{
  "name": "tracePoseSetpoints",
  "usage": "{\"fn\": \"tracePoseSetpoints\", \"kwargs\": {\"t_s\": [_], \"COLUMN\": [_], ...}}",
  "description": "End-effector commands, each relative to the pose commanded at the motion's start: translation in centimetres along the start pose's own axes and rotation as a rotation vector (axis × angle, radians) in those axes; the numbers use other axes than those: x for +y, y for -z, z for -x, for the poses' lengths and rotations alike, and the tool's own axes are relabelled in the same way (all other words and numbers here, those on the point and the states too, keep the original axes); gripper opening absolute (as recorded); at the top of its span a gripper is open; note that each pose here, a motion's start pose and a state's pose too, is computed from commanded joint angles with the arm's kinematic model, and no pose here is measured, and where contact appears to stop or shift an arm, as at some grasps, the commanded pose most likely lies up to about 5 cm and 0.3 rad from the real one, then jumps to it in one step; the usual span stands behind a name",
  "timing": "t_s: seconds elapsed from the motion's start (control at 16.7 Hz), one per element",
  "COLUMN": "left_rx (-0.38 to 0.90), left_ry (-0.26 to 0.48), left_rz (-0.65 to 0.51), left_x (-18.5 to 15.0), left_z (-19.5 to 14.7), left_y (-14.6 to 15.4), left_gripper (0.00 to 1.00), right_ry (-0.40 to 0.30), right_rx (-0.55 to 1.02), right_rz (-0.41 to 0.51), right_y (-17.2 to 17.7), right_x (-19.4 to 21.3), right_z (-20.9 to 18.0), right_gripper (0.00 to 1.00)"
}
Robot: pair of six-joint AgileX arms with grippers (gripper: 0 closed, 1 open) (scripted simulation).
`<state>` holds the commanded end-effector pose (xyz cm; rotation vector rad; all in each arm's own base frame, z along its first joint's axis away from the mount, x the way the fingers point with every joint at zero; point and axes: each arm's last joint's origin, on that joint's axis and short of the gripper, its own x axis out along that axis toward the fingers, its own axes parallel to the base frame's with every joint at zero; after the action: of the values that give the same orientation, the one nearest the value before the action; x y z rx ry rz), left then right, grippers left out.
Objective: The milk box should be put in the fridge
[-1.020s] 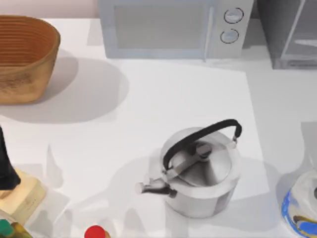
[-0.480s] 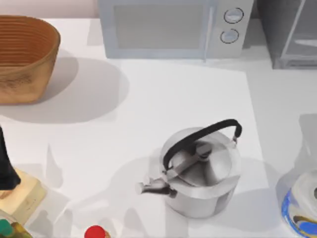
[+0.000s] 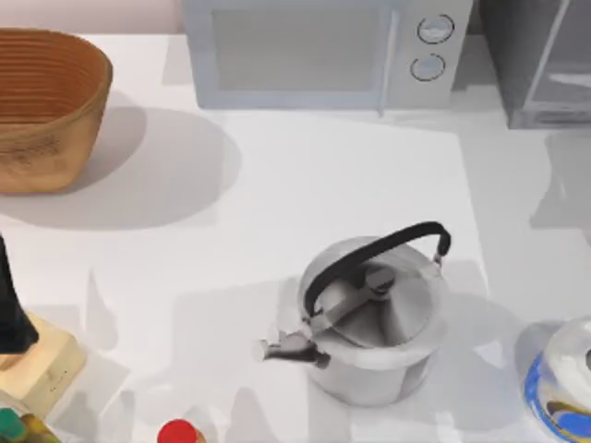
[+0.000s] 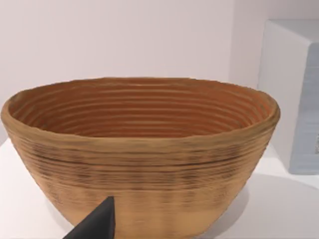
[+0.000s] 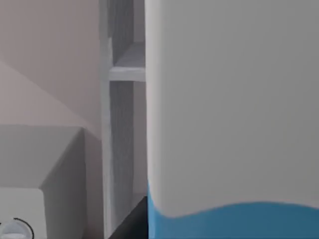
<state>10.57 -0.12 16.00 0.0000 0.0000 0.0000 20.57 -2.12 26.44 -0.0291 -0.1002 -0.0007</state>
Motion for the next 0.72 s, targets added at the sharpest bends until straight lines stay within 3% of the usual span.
{"fn": "tracePoseSetpoints", "kwargs": {"t_s": [0.18, 0.42, 0.72], "left_rx": [0.0, 0.0, 0.0], "left_ry": [0.0, 0.0, 0.0], "left_rz": [0.0, 0.0, 0.0], "left_x": [0.0, 0.0, 0.0], "left_z": [0.0, 0.0, 0.0], "left_y": [0.0, 0.0, 0.0], "left_gripper": [1.0, 1.0, 1.0], "right_ry": [-0.001, -0.003, -0.004], "right_rx": [0.025, 0.07, 0.1], "right_rz": [0.0, -0.012, -0.028], "right_y": [1.4, 7.1, 14.9], "right_x": [-1.7, -4.3, -6.9], "right_z": [-6.2, -13.2, -17.4], "right_gripper": [0.0, 0.0, 0.0]}}
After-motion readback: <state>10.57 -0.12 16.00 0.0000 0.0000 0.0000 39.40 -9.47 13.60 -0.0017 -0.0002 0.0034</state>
